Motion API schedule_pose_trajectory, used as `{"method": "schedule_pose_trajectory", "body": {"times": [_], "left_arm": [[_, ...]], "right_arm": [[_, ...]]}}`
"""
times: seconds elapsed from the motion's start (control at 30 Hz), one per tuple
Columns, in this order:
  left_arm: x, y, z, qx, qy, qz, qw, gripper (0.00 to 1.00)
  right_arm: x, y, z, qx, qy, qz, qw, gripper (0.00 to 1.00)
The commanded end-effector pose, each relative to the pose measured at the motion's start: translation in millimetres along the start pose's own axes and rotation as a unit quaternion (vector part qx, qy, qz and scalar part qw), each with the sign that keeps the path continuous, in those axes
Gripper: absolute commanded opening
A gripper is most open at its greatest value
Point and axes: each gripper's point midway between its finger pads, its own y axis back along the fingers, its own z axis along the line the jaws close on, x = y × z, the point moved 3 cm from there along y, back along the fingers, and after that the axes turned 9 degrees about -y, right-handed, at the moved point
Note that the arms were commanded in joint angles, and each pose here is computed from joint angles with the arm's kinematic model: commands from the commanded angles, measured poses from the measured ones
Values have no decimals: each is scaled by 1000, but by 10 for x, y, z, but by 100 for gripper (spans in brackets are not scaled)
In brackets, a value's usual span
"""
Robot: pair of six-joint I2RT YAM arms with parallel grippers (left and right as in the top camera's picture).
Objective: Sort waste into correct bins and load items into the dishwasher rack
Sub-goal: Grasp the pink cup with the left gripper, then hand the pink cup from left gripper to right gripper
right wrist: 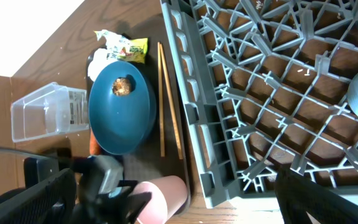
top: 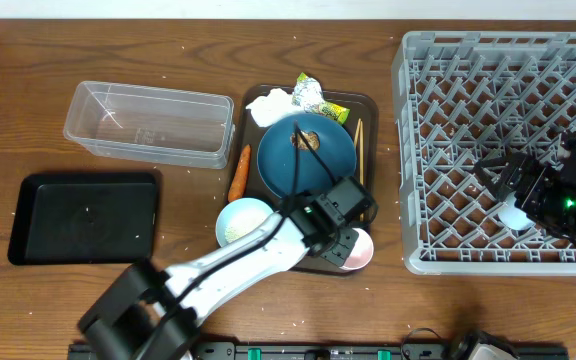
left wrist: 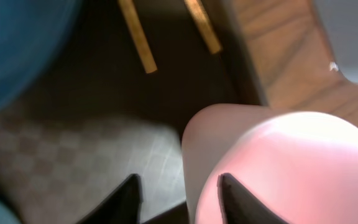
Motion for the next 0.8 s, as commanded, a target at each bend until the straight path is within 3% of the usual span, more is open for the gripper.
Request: {"method": "schedule_pose_trajectory", "body": {"times": [0.0,0.03,0.17,0.33,0.53,0.77], "left_arm": [[38,-104,-9,4,0,15,1000,19],[32,-104,-2,4,1,15,1000,6],[-93,175,109,2,22,-5,1000,6],[-238,980,323,5,39,-80,996,6],[-390,1886,324,152,28,-232,960,6],[-473,2299,173,298,-10,-288,910,6]], "right_arm": [[-16,29,46,-4,13,-4,1000,95],[-16,29,46,-4,13,-4,1000,95],[-4,33,73,-14,34,-1,999,94],[166,119,357,-110,126,19,986,91],[398,173,635,-169,188,40,967,90],[873,240,1193,-313,304,107,893,89]]}}
